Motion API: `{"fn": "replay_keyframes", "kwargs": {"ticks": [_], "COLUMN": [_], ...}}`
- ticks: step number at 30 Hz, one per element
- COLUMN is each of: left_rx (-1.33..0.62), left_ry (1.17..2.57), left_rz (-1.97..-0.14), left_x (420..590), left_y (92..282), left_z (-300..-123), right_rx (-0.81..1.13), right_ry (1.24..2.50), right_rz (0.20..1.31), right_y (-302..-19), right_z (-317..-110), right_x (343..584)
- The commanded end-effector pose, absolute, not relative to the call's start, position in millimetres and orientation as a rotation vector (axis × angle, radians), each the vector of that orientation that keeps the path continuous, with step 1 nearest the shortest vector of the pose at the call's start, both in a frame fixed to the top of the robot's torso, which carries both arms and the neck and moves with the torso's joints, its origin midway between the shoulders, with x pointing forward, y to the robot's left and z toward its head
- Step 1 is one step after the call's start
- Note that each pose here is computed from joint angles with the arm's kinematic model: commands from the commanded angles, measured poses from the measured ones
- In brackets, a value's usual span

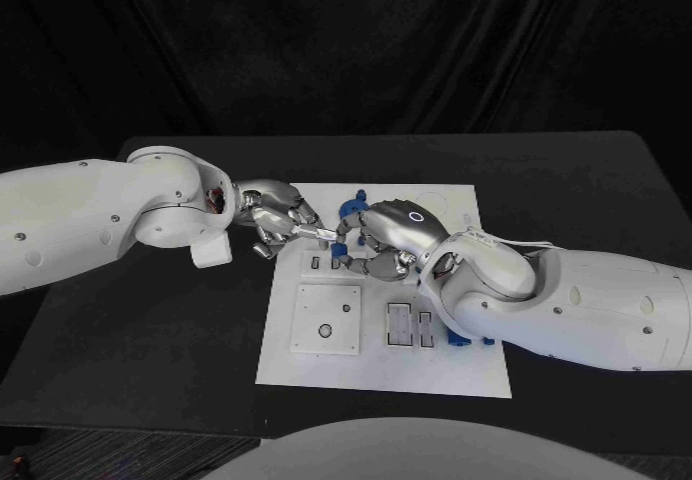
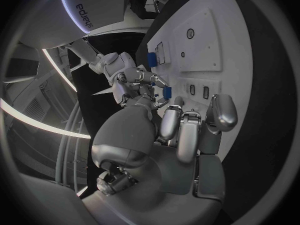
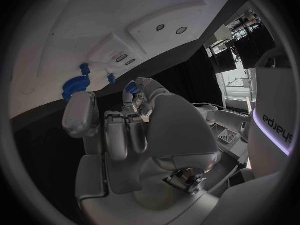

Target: Assemble the parts on the task board

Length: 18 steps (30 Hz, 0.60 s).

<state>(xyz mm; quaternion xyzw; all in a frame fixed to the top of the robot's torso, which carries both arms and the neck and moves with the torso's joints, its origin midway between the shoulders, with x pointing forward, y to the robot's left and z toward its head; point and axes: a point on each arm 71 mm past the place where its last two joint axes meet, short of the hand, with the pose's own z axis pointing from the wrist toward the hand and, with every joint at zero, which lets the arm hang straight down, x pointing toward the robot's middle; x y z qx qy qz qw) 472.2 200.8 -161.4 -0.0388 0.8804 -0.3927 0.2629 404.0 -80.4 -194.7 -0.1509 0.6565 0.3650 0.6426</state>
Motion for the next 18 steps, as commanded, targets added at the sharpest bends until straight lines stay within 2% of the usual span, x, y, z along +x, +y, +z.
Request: {"fn": "replay_keyframes", "kwargs": {"ticks": [1,18], "left_rx": [-0.090,-0.090], "left_ry": [2.349,2.366], "left_rz": [-1.151,-1.157], "left_x": [470.9,471.7], "left_y": [194.6,190.5], "left_z": [-160.7,-168.5], "right_rx": [-0.334,-0.338], "right_ry": [1.476,1.478], "right_rz": [0.854,0.859], "right_y": [-79.1,-77.3], "right_z": [-192.0,-191.7], "right_x": [403.2,402.3]}}
